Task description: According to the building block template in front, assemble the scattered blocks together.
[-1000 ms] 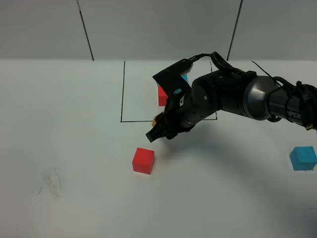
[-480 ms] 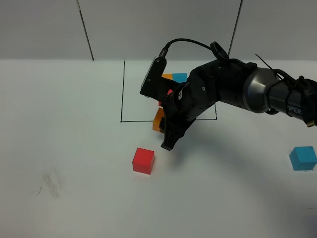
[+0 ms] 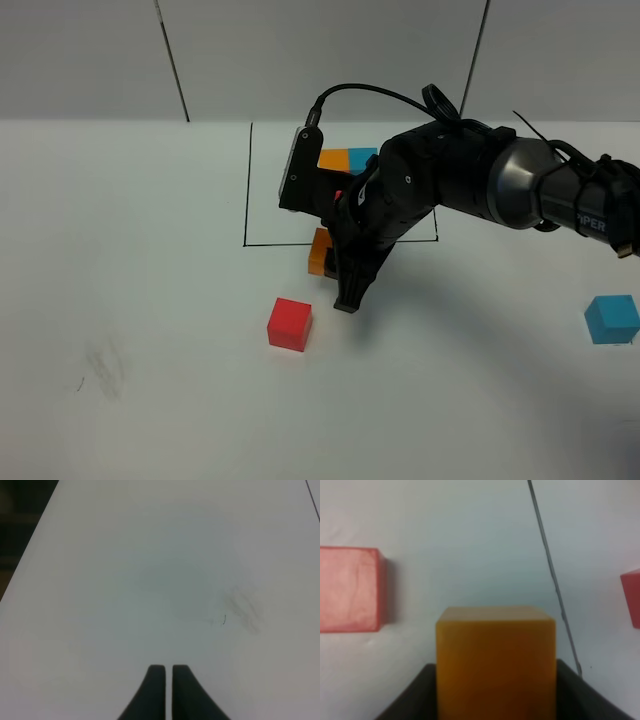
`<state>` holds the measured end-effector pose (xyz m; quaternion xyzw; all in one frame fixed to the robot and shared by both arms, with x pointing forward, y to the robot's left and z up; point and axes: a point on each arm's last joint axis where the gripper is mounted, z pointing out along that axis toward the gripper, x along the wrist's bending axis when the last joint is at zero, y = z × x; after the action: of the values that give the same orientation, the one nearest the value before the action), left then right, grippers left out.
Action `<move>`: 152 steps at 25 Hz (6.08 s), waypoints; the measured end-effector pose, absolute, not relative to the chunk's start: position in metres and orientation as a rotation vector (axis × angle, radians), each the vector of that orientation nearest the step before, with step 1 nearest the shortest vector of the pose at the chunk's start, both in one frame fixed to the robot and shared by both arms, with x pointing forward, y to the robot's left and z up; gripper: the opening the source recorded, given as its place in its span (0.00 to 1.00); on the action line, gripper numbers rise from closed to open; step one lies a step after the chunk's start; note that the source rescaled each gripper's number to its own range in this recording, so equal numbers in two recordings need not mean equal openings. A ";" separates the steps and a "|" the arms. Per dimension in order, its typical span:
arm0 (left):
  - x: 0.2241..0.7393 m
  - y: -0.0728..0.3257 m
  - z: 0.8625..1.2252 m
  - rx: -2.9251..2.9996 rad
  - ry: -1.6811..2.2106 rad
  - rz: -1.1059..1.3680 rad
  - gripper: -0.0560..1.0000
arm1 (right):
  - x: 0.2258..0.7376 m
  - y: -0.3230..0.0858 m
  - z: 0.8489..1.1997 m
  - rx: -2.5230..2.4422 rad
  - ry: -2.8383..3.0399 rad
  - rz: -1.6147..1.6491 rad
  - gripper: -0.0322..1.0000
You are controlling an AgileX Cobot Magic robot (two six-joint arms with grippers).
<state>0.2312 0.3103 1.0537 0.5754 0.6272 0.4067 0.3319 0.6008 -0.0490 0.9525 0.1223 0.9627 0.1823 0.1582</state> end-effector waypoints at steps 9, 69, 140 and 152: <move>0.231 0.310 1.054 1.504 1.639 1.063 0.06 | 0.607 -0.043 0.948 0.269 2.769 0.515 0.52; 0.231 0.310 1.054 1.504 1.639 1.063 0.06 | 0.612 -0.039 0.920 -1.345 2.407 0.158 0.52; 0.231 0.310 1.054 1.503 1.639 1.063 0.06 | 0.610 -0.016 0.903 -1.379 2.503 0.267 0.52; 0.231 0.311 1.054 1.504 1.640 1.068 0.06 | 0.609 -0.015 0.903 -1.367 2.522 0.297 0.52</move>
<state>0.2312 0.3107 1.0537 0.5752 0.6272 0.4083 0.3302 0.6087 -0.0148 0.9031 -0.4700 0.8672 0.1023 0.1286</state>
